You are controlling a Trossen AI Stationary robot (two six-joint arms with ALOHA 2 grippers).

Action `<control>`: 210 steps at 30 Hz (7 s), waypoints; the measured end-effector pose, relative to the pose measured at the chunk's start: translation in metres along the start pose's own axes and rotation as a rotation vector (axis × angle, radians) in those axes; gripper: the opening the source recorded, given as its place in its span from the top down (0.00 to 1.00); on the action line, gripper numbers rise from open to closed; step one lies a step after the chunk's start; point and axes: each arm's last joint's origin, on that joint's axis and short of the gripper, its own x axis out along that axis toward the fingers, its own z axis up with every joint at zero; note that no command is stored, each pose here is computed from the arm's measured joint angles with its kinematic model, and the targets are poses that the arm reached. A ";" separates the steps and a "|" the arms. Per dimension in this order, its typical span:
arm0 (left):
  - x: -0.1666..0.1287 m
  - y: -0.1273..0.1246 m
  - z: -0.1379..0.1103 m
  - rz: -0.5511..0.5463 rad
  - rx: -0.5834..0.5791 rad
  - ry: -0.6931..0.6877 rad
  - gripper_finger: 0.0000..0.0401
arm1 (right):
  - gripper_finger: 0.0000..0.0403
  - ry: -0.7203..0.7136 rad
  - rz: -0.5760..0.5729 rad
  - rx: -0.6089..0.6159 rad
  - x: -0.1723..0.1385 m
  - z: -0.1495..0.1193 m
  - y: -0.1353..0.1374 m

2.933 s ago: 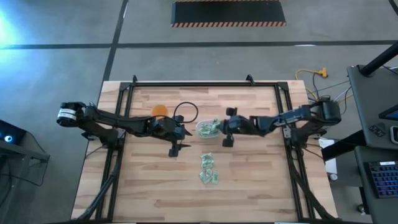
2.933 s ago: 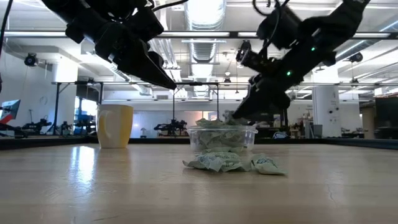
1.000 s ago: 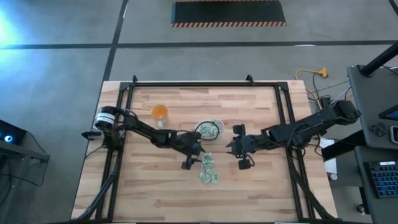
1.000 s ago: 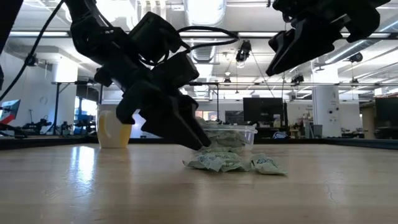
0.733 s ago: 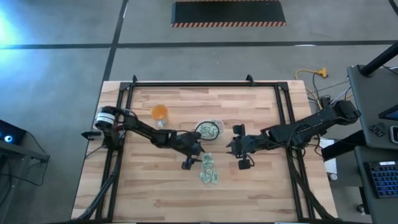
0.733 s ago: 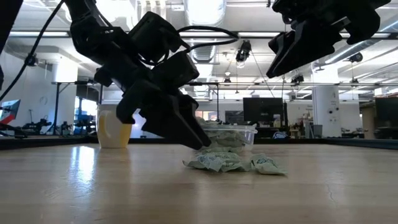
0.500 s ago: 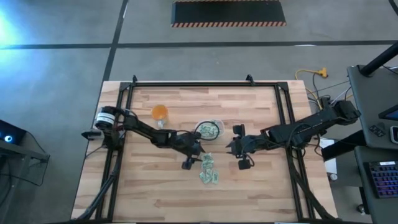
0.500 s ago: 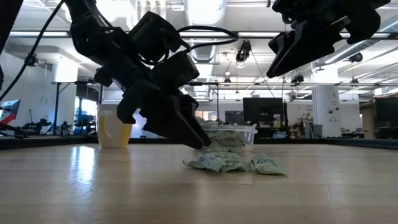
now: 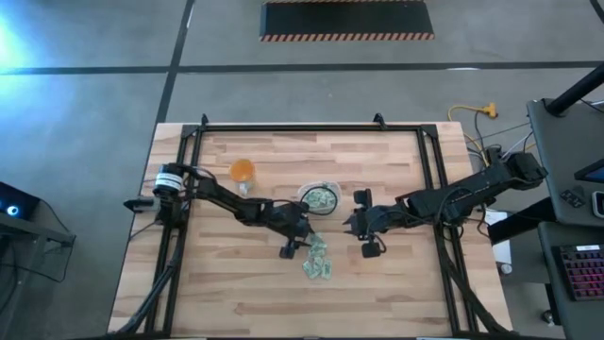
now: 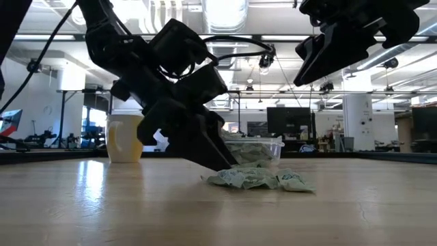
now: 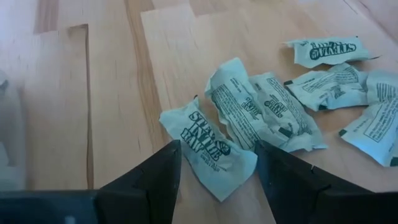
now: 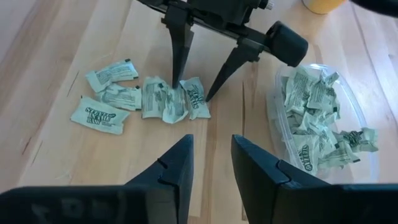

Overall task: Pick and place Stevia / Truvia into bins
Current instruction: Put the stevia packet into the transparent bin

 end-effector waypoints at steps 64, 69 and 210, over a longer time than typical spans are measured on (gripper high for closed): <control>-0.033 -0.014 0.023 0.025 0.111 0.054 0.99 | 0.82 0.039 -0.004 0.012 0.002 -0.008 0.000; -0.039 -0.013 0.032 0.037 0.137 0.022 1.00 | 0.82 0.039 -0.003 0.012 0.002 -0.008 0.000; -0.145 -0.043 0.023 0.065 0.103 -0.165 0.41 | 0.88 0.031 -0.361 0.158 0.065 -0.016 -0.090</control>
